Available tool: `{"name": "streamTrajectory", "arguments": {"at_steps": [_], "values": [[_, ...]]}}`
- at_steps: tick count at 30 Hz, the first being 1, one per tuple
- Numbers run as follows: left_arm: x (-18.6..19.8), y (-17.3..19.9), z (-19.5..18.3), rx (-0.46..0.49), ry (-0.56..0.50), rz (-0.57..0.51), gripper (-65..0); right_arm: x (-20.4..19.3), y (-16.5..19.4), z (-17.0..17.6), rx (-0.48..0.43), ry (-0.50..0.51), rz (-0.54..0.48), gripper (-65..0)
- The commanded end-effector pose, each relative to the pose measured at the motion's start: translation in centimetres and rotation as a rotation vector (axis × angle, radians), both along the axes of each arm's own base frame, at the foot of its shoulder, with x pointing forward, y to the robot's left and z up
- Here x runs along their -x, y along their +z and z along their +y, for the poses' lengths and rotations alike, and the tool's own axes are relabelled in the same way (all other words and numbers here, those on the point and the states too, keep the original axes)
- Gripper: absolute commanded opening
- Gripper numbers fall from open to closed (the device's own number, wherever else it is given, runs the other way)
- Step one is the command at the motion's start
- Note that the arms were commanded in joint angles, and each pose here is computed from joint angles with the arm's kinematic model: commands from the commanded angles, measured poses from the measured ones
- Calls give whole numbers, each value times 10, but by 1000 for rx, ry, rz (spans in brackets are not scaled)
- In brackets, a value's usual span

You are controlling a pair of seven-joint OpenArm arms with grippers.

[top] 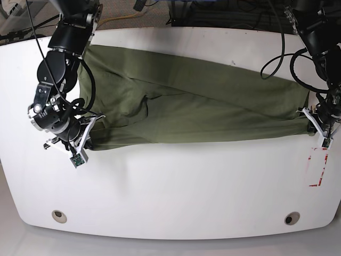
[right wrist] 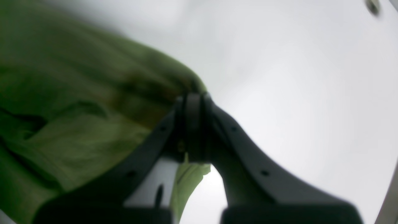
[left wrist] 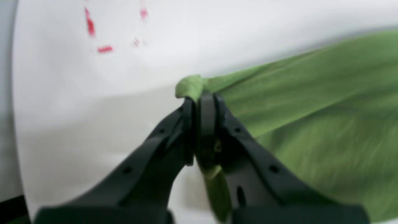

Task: Fold the T-shirt properly
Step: 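Lift the shirt with both grippers and fold it over lengthwise, then lay the folded strip down and open both grippers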

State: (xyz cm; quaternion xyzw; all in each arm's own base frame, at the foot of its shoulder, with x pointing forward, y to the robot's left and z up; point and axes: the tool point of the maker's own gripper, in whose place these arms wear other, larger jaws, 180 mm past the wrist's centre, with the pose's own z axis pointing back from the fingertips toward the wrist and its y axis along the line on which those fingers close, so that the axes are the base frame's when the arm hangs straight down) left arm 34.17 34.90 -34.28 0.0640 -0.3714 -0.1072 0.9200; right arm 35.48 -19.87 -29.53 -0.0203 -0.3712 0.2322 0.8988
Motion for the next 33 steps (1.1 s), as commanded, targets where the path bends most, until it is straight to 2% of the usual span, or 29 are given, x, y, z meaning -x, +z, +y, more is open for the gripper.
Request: {"name": "streamTrajectory", "arguments": {"at_steps": [1, 5, 9, 16, 25, 30, 33], "values": [[-5, 17, 9, -27, 2, -44, -647, 4, 18, 5, 1, 9, -65, -650], [10, 14, 18, -34, 24, -36, -647, 30, 10, 10, 6, 23, -32, -650], [17, 10, 14, -32, 7, -25, -649, 56, -1, 11, -115, 15, -2, -650], [32, -4, 13, -28, 9, 15, -650, 102, -26, 4, -237, -31, 102, -650], [54, -24, 11, -27, 1, 82, -649, 142, -58, 8, -271, -45, 230, -648], [64, -37, 5, -34, -24, 131, -628, 154, -75, -6, -260, -66, 300, -484], [68, -44, -4, -48, -73, 164, -481, 155, -74, -11, -246, -60, 303, -398]]}}
